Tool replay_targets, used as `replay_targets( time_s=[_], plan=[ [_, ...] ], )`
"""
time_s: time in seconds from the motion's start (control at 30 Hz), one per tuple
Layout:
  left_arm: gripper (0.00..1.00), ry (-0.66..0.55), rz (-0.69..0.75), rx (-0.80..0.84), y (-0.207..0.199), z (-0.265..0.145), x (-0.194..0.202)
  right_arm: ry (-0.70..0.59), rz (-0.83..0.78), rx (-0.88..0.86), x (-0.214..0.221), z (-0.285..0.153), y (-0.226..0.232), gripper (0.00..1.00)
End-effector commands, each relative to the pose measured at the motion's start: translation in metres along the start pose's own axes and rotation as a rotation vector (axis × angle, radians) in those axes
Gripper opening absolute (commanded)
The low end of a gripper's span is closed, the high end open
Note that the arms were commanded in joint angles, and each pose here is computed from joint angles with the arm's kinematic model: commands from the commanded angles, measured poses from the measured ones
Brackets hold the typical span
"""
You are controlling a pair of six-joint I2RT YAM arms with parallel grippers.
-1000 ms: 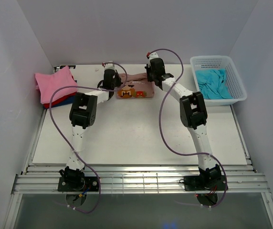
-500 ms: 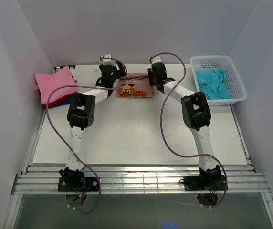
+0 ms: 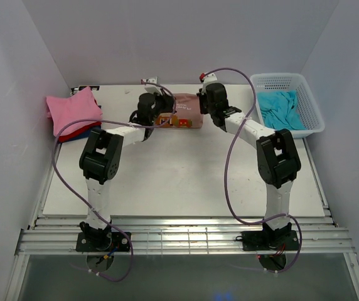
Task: Fold and stack the t-shirts
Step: Fold the long partially folded tshirt into a neat square
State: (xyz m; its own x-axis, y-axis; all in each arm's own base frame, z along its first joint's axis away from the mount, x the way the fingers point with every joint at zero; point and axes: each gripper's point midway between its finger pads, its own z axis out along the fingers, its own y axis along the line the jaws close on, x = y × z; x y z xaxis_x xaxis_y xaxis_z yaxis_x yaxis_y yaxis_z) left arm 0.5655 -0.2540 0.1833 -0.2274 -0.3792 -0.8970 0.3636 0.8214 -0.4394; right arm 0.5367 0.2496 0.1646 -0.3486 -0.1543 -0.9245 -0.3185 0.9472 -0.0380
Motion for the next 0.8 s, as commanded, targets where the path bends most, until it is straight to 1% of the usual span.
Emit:
replay_targets(
  time_s=[0.0, 0.03, 0.07, 0.2, 0.3, 0.43, 0.47, 0.57, 0.6, 0.67, 0.7, 0.77],
  plan=[
    [0.00, 0.195, -0.059, 0.126, -0.027, -0.003, 0.078, 0.005, 0.044, -0.071, 0.012, -0.013, 0.015, 0.08],
    [0.00, 0.207, -0.072, 0.135, -0.029, 0.000, 0.085, 0.006, 0.052, -0.078, 0.015, -0.016, 0.016, 0.08],
    [0.00, 0.234, -0.075, 0.134, -0.027, 0.001, 0.102, 0.006, 0.056, -0.086, 0.017, -0.019, 0.018, 0.08],
    [0.00, 0.243, -0.060, 0.129, -0.023, 0.009, 0.122, 0.004, 0.064, -0.120, 0.022, -0.029, 0.022, 0.08],
    [0.00, 0.236, -0.031, 0.099, -0.013, 0.015, 0.127, -0.006, 0.074, -0.148, 0.023, -0.031, 0.027, 0.08],
    [0.00, 0.253, -0.027, 0.084, -0.007, 0.012, 0.138, -0.026, 0.091, -0.179, 0.014, -0.033, 0.034, 0.08],
    [0.00, 0.270, -0.031, 0.077, -0.004, 0.006, 0.145, -0.041, 0.095, -0.198, 0.010, -0.034, 0.037, 0.08],
    [0.00, 0.272, -0.050, 0.061, -0.001, -0.003, 0.148, -0.071, 0.105, -0.232, -0.002, -0.033, 0.045, 0.08],
    [0.00, 0.296, -0.063, 0.047, 0.004, -0.012, 0.159, -0.075, 0.111, -0.246, -0.004, -0.031, 0.047, 0.08],
    [0.00, 0.293, -0.078, 0.050, 0.001, -0.021, 0.158, -0.074, 0.118, -0.288, -0.010, -0.028, 0.056, 0.08],
    [0.00, 0.320, -0.091, 0.034, 0.006, -0.035, 0.171, -0.069, 0.124, -0.299, -0.010, -0.028, 0.059, 0.08],
    [0.00, 0.300, -0.088, 0.037, -0.003, -0.047, 0.169, -0.063, 0.136, -0.322, -0.009, -0.029, 0.064, 0.08]
  ],
)
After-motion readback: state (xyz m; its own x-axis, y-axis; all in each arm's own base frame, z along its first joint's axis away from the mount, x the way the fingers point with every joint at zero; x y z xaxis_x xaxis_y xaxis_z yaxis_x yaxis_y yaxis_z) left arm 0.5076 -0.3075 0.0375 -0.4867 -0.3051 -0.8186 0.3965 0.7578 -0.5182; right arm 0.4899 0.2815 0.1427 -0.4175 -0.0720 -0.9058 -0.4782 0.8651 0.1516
